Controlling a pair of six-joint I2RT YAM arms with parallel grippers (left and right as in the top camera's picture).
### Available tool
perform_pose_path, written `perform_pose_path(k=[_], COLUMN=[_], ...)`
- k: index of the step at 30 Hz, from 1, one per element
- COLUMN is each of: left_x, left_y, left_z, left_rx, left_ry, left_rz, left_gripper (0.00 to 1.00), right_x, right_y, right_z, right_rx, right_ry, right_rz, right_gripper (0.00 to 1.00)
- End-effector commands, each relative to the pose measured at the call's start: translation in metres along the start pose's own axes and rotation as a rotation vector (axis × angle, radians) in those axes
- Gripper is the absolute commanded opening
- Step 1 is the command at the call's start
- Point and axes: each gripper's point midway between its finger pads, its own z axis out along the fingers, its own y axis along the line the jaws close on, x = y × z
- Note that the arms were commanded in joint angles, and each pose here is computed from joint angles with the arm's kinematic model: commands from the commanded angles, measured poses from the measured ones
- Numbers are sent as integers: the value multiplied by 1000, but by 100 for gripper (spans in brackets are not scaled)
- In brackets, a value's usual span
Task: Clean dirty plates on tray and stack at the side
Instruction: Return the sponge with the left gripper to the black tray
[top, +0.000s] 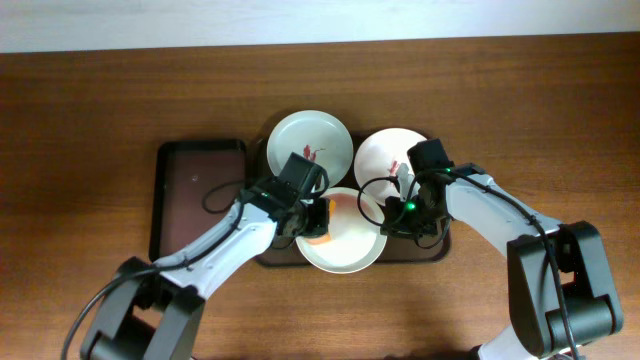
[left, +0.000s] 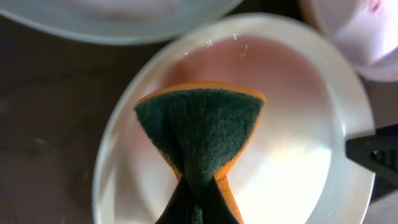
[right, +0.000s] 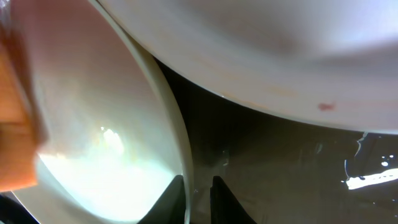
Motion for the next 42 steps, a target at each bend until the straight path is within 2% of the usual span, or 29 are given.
perform_pose_path(k=[1,6,11,15,20,26,27,28,29,36,40,41,42], left_x=[-34,-49,-72,-80,-61,-41,-40,-40,-41,-50,-39,-40,-43], left_y=[-4,-2,76,126,173,190,196,200,202,199,201,201,201], left_z=[-45,-74,-89,-102,-78,-43,-44,-46,-47,-34,-13,-12,-12], left_rx=[-5,-6,-249,-320,-402,-429,-465,-489,-502,-467,-439,-439,-438], left_ry=[-168,-254,-295,-301,-153,-20,-15,-16,-22,-49,8,6,-4], left_rz=[67,165,178,98,81,73,72,72,72,72,67,67,68], left_gripper=[0,0,0,0,0,4,16,36,43,53,52,47,36], right_x=[-3,-2,-1,-1,-1,-1,-1,-1,-1,-1,-1,-1,-1], right_y=[2,2,1,1,1,1,1,1,1,1,1,1,1], right_z=[-1,-1,-1,-1,-1,-1,-1,-1,-1,-1,-1,-1,-1], right_rx=[1,1,3,3,2,2,3,2,2,2,2,2,2], right_ry=[-5,-4,1,1,1,1,1,1,0,1,1,1,1], right_rz=[-10,-10,-7,-7,-7,-7,-7,-7,-7,-7,-7,-7,-7], right_gripper=[16,16,16,16,16,16,16,16,16,16,16,16,16])
